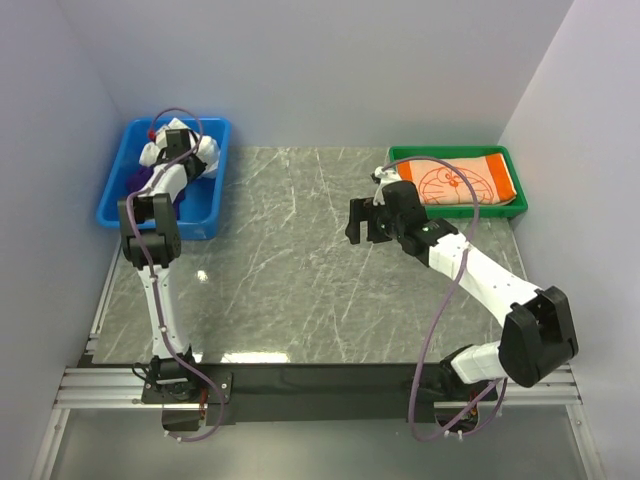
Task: Fold and stack the towels
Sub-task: Grab crumpled towel, then move the towel to the center of the board
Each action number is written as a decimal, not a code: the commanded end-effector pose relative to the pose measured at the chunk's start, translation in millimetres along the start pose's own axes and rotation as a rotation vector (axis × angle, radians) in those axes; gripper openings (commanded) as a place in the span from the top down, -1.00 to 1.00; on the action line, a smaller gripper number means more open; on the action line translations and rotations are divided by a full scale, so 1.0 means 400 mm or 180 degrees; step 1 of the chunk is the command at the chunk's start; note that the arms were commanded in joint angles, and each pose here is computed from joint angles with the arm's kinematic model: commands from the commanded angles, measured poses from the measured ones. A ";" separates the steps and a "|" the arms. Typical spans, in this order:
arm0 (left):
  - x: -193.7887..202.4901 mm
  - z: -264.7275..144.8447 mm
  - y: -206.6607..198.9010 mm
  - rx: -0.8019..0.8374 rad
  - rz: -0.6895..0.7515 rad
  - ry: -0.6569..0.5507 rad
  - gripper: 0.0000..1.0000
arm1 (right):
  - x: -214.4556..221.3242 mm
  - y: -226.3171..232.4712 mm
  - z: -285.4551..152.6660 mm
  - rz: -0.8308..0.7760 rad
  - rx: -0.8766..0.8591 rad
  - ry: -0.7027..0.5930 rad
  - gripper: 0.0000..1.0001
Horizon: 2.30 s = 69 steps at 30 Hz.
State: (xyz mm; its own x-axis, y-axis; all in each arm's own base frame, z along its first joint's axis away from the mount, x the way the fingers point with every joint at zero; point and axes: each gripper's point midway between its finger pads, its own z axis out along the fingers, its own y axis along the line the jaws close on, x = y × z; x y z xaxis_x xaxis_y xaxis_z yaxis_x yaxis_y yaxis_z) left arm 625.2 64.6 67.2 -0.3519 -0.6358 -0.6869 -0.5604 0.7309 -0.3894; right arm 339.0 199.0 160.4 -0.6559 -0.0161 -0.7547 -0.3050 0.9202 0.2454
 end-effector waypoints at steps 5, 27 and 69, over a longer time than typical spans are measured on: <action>-0.295 -0.229 -0.161 0.0614 -0.0034 -0.0875 0.99 | -0.045 0.000 -0.051 -0.0142 0.0045 -0.0263 -0.90; -0.536 -1.484 -0.618 0.4042 0.0358 -0.1886 0.99 | -0.168 0.011 -0.243 0.0019 -0.0047 -0.1328 -0.87; 0.565 -0.844 0.005 0.1147 0.0699 0.0949 -0.63 | 0.198 0.255 -0.015 -0.1336 -0.0537 0.0426 -0.48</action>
State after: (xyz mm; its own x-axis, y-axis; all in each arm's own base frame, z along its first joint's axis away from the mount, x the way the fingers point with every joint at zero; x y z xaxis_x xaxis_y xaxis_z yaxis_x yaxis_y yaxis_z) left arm 284.1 -170.5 126.4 -0.6995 -0.3732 -0.6094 -0.0846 0.8901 -0.4479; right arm 257.2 272.7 128.3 -0.5660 -0.3589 -0.7422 -0.6212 0.7775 0.0977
